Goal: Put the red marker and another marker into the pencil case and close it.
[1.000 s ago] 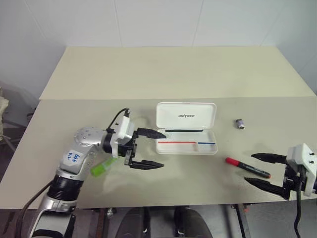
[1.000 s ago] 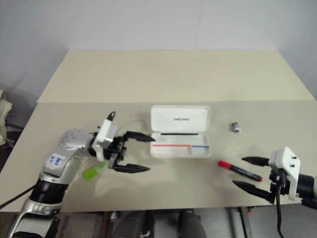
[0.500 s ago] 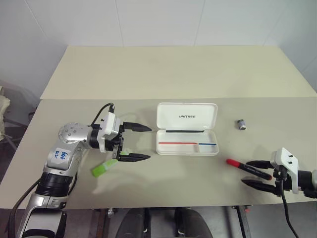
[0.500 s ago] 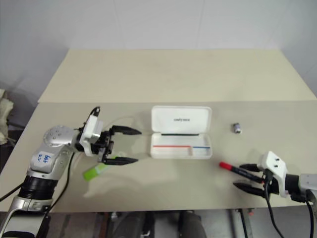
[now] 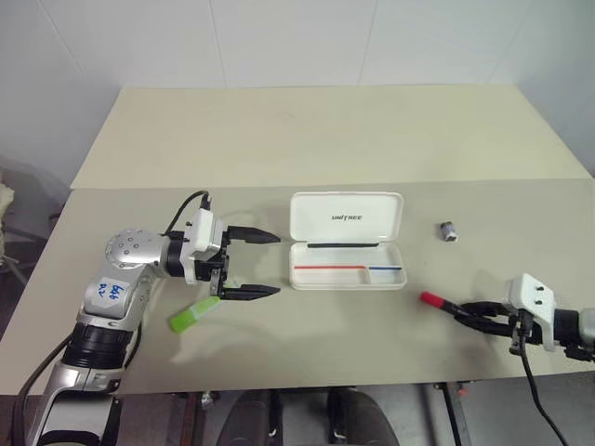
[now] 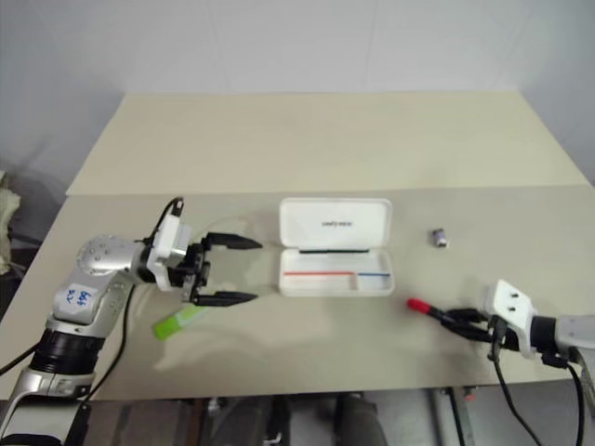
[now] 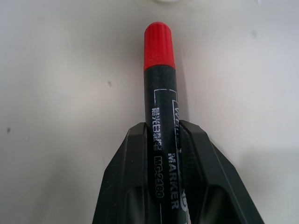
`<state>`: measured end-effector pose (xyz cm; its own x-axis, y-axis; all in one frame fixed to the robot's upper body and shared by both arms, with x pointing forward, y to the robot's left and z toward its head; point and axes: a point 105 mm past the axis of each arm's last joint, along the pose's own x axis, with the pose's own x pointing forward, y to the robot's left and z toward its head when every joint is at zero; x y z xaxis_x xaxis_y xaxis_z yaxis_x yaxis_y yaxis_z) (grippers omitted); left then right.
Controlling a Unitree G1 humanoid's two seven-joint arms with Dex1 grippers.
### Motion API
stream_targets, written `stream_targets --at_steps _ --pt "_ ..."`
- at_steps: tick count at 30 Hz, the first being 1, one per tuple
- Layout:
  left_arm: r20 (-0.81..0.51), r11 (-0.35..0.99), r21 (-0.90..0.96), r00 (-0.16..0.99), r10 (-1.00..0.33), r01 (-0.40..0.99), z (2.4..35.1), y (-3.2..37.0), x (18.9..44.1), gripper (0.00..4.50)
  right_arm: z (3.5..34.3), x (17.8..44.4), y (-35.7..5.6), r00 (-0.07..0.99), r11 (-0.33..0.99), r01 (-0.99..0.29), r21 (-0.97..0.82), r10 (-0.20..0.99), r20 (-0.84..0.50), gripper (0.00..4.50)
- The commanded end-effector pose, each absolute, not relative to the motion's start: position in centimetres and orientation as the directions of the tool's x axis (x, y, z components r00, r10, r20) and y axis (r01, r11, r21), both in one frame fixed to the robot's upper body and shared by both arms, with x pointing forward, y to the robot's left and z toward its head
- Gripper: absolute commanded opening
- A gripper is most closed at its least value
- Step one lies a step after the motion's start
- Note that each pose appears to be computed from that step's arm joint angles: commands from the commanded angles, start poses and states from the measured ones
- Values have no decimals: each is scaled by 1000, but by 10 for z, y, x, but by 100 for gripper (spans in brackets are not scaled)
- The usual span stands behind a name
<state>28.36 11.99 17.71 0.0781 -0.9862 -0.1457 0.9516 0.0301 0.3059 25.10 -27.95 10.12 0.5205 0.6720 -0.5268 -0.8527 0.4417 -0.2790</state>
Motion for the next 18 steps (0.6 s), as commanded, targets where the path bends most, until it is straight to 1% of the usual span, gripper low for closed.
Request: stream_targets --at_steps 1,3,5,10,14,18 --pt "-135 54 353 108 -985 934 187 127 283 450 119 257 -273 513 388 -857 -339 693 -506 58" --pt "-136 69 355 124 -983 932 187 131 284 450 135 265 -266 505 361 -860 -362 704 -499 58" --pt "-152 81 359 144 -978 930 185 137 284 450 145 272 -255 464 298 -879 -372 718 -519 58" --pt "-162 105 364 174 -971 926 184 144 284 450 157 282 -230 403 217 -897 -385 761 -508 58" --pt "-166 128 362 199 -966 923 184 149 281 450 174 294 -195 338 136 -902 -410 813 -474 58" --pt "-163 149 362 219 -962 920 182 151 279 450 177 306 -170 294 81 -903 -422 832 -471 58"
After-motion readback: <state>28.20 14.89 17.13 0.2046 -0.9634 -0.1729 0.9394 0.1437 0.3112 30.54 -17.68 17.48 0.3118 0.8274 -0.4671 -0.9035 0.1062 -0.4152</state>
